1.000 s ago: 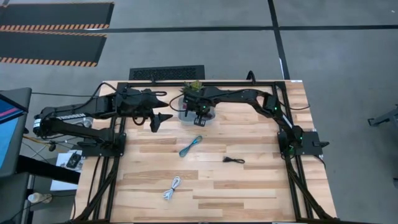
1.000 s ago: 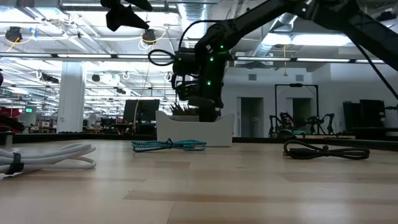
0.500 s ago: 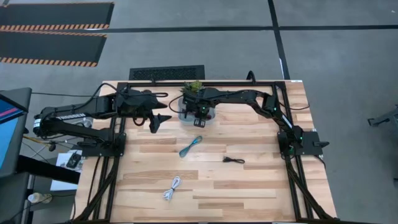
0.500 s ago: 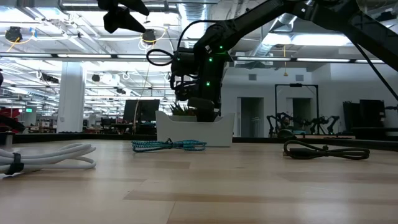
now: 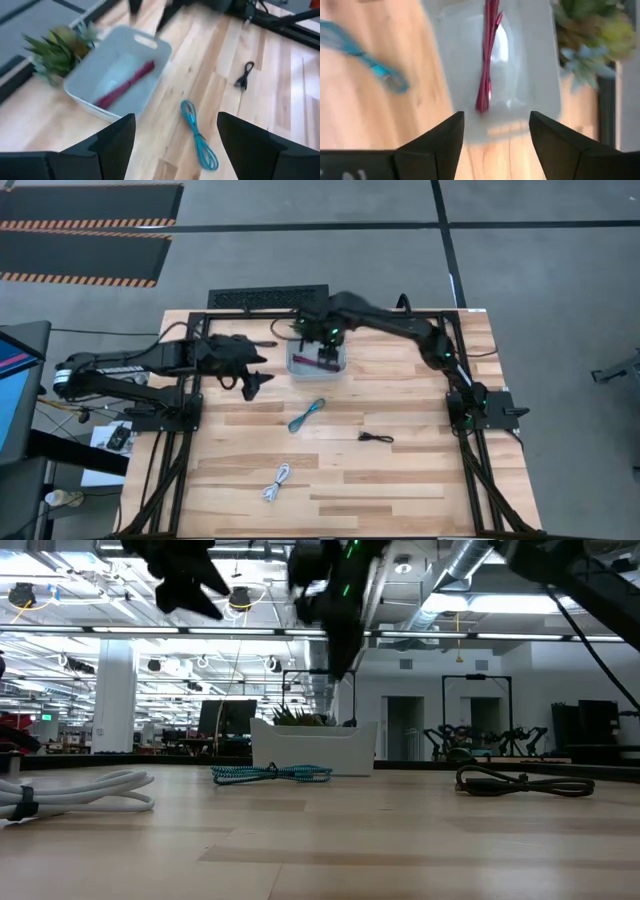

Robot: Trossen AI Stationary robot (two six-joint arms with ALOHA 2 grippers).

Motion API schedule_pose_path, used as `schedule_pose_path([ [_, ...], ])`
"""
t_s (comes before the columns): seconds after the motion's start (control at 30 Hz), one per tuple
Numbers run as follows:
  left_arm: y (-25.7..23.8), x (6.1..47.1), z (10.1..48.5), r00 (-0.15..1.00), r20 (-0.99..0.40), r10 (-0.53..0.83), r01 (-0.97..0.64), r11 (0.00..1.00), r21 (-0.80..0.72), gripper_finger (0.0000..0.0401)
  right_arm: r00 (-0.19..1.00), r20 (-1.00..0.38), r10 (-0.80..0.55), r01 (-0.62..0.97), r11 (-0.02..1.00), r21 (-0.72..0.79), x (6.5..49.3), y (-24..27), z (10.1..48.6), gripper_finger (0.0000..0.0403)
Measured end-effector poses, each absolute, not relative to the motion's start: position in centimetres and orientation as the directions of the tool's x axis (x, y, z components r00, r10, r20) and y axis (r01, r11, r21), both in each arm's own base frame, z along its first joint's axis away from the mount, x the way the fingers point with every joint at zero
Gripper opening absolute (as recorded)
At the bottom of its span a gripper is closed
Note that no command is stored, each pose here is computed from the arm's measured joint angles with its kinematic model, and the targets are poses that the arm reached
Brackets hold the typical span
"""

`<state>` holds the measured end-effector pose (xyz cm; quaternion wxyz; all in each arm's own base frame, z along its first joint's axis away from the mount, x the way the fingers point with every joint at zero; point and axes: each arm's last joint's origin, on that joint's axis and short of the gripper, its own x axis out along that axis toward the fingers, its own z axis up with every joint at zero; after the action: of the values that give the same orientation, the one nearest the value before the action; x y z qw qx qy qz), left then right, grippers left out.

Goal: Pick and place USB-C Cables
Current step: Put the blue charger cable into the gray bin

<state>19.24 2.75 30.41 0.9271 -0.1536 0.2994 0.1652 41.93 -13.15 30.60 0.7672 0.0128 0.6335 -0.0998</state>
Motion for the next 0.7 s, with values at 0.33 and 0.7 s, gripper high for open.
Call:
schedule_pose_path([
  [0.33,0.9,21.0,22.6,0.809,-0.569,0.15,-0.369,0.882,-0.292,0.027,0.399,-0.893,-0.209,0.353,0.933,-0.061,32.0,-9.7,42.5,0.0238],
  [0.7,-1.5,26.4,18.5,0.676,-0.704,0.216,-0.434,0.889,-0.144,0.027,0.558,-0.802,-0.215,0.326,0.945,-0.026,27.5,-3.9,46.4,0.0237],
])
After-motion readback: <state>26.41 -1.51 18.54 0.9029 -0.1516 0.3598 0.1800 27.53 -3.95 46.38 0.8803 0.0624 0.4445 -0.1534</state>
